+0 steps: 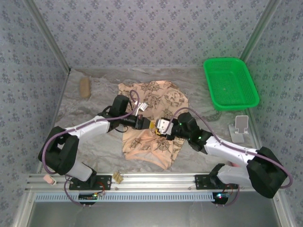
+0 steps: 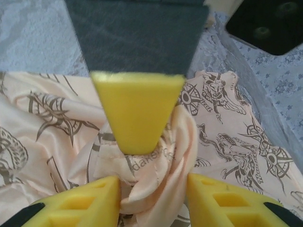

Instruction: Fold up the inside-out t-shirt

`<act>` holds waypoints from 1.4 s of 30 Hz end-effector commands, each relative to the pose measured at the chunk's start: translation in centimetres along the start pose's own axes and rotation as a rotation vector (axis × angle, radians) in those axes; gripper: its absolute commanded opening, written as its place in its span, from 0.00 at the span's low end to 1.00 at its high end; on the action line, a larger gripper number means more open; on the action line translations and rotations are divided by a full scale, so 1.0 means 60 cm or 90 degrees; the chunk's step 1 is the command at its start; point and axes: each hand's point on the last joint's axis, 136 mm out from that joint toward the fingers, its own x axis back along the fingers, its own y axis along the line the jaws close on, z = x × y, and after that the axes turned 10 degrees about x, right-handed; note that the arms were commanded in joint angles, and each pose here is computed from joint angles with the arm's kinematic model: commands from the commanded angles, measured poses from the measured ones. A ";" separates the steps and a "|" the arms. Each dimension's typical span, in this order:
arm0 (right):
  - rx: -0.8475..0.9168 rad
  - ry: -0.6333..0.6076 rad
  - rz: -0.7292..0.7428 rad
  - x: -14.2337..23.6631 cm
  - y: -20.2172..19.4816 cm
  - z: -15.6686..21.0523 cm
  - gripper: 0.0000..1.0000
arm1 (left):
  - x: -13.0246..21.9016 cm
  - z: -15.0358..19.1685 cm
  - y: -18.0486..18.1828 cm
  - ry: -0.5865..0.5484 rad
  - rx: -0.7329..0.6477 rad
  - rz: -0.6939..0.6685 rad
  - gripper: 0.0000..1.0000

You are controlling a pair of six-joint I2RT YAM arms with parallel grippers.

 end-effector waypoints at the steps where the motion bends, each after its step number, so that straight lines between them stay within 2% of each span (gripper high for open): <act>1: 0.060 0.011 0.018 -0.007 -0.013 -0.011 0.31 | 0.006 0.010 -0.029 0.024 -0.008 0.037 0.03; 3: 0.075 0.015 0.012 -0.007 -0.005 -0.012 0.15 | 0.006 0.012 -0.030 0.024 -0.010 0.039 0.06; 4: 0.084 0.010 0.014 -0.006 -0.001 -0.014 0.11 | 0.008 0.012 -0.029 0.022 -0.014 0.037 0.08; 8: 0.069 -0.028 -0.008 0.008 0.011 -0.025 0.07 | 0.013 -0.002 0.000 0.006 -0.006 -0.008 0.11; 9: 0.053 -0.043 -0.018 0.012 0.012 -0.030 0.07 | 0.014 -0.008 0.013 -0.001 0.001 -0.029 0.15; 11: -0.012 -0.067 -0.032 0.020 -0.002 -0.037 0.07 | 0.018 -0.023 0.042 -0.019 0.017 -0.073 0.31; 13: -0.068 -0.074 -0.054 0.022 -0.014 -0.036 0.11 | 0.020 -0.033 0.051 -0.034 0.009 -0.072 0.39; 15: -0.116 -0.080 -0.047 0.021 -0.027 -0.029 0.21 | 0.019 -0.040 0.041 -0.049 -0.015 -0.051 0.43; 18: -0.158 -0.092 -0.032 0.016 -0.036 -0.025 0.24 | 0.024 -0.042 0.034 -0.065 -0.024 -0.045 0.45; 20: -0.159 -0.091 -0.025 0.011 -0.035 -0.021 0.29 | 0.026 -0.038 0.040 -0.066 -0.026 -0.056 0.46; 24: -0.156 -0.076 -0.013 0.002 -0.032 -0.009 0.31 | 0.025 -0.020 0.036 -0.063 -0.047 -0.064 0.46; 28: -0.105 -0.065 -0.002 0.013 -0.013 0.002 0.37 | 0.025 -0.021 0.073 -0.071 -0.010 -0.119 0.46; 31: -0.027 -0.013 0.051 0.022 -0.011 0.019 0.39 | 0.027 -0.021 0.094 -0.073 0.015 -0.151 0.46; 34: 0.014 0.035 0.089 0.024 -0.027 0.043 0.39 | 0.031 -0.025 0.088 -0.090 -0.008 -0.153 0.46; 39: 0.086 0.059 0.127 0.012 -0.048 0.057 0.41 | 0.046 -0.024 0.067 -0.083 -0.028 -0.175 0.47; 42: 0.127 0.077 0.128 -0.002 -0.059 0.062 0.41 | 0.056 -0.024 0.051 -0.092 -0.086 -0.192 0.48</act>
